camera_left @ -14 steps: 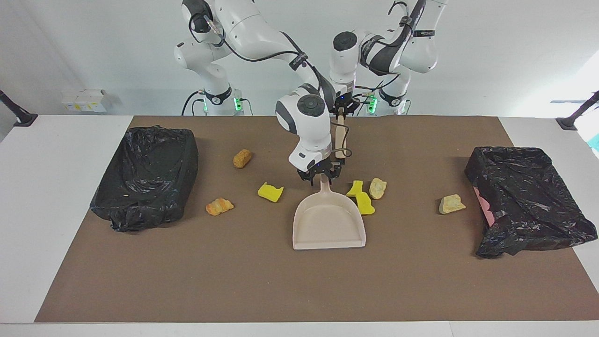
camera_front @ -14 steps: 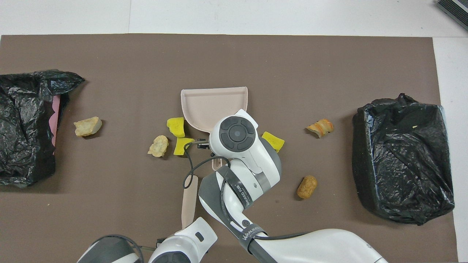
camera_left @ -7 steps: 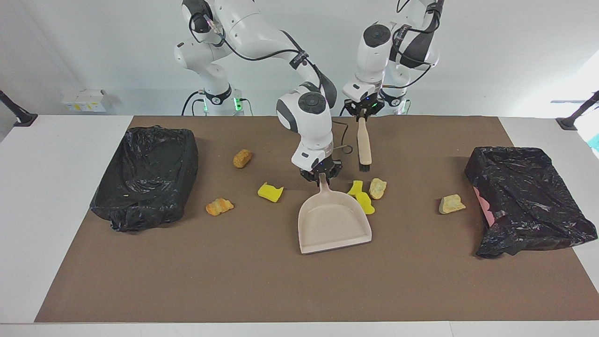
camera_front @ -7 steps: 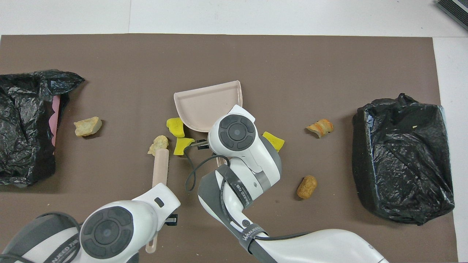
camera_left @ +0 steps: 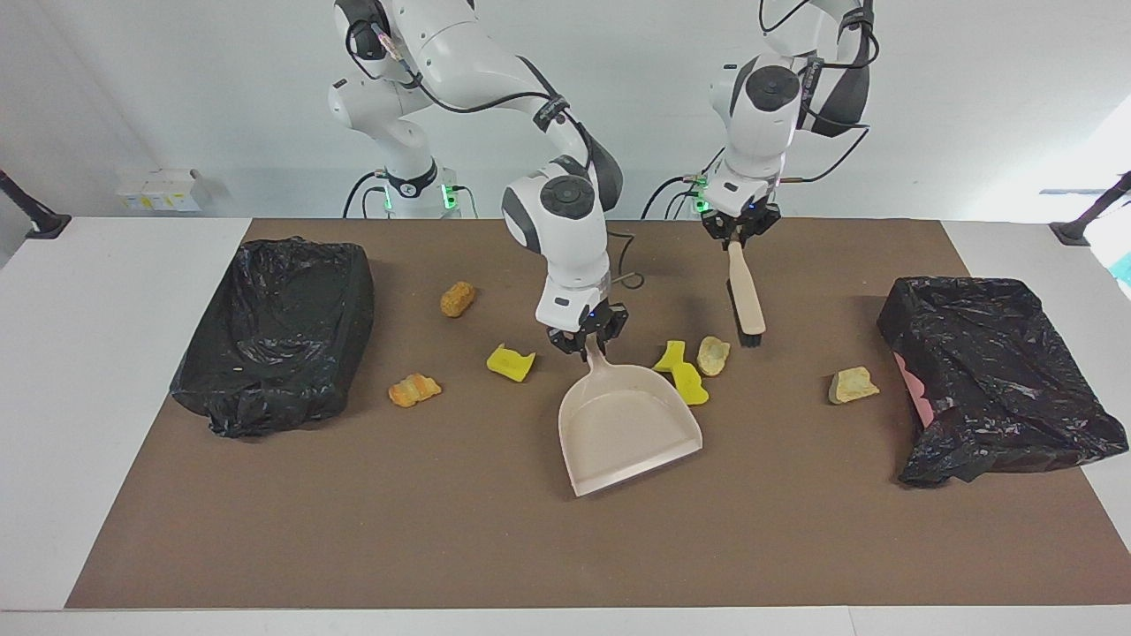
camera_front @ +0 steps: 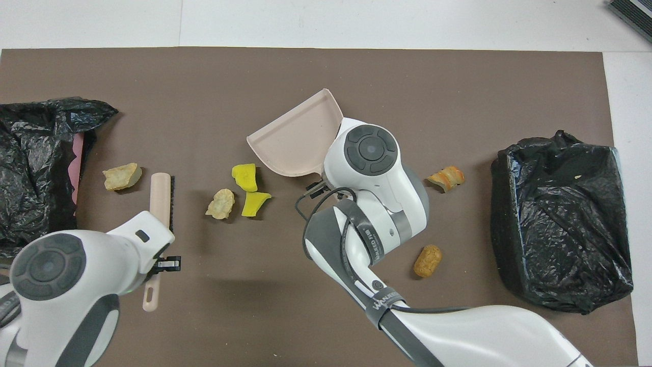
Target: Sweep and dump trash in bin
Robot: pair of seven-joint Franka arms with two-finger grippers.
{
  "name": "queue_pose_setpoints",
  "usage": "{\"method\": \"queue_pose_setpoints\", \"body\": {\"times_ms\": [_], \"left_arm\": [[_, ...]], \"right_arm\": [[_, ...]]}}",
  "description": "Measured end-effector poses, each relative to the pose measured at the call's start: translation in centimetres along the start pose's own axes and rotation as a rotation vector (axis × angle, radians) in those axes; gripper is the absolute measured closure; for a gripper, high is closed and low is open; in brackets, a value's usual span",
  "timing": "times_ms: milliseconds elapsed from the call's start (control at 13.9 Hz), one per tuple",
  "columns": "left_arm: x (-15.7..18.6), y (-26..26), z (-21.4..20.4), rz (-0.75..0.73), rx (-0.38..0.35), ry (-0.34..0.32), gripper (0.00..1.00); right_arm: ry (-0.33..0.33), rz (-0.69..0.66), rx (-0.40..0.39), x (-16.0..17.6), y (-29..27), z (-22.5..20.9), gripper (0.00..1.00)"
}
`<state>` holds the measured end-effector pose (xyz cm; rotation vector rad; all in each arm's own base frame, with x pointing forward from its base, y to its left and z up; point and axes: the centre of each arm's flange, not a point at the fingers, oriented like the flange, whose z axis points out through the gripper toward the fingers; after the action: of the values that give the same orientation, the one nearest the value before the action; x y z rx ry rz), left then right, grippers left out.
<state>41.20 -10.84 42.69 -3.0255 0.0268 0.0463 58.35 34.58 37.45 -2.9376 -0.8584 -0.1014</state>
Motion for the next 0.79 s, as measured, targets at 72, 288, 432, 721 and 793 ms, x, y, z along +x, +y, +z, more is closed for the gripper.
{"method": "queue_pose_setpoints", "body": {"times_ms": [72, 288, 432, 721, 793], "left_arm": [[1.2, -2.1, 0.3, -0.009, -0.006, 0.014, 0.73], [4.8, -7.3, 0.4, -0.027, -0.002, 0.031, 0.73], [7.3, -9.6, 0.2, -0.026, 0.047, 0.043, 0.73], [12.1, -12.9, 3.8, -0.026, 0.102, 0.02, 0.73], [12.6, -14.0, 5.3, -0.025, 0.097, 0.011, 0.73]], "right_arm": [[-0.01, -0.084, -0.015, -0.1, 1.1, -0.2, 0.69], [-0.055, -0.305, -0.027, -0.6, 3.0, -0.1, 0.69], [-0.094, -0.452, -0.029, -1.0, 3.5, 0.1, 0.69], [-0.176, -0.664, -0.034, -1.9, 3.2, -0.1, 0.69], [-0.182, -0.703, -0.035, -1.9, 3.3, -0.2, 0.69]]}}
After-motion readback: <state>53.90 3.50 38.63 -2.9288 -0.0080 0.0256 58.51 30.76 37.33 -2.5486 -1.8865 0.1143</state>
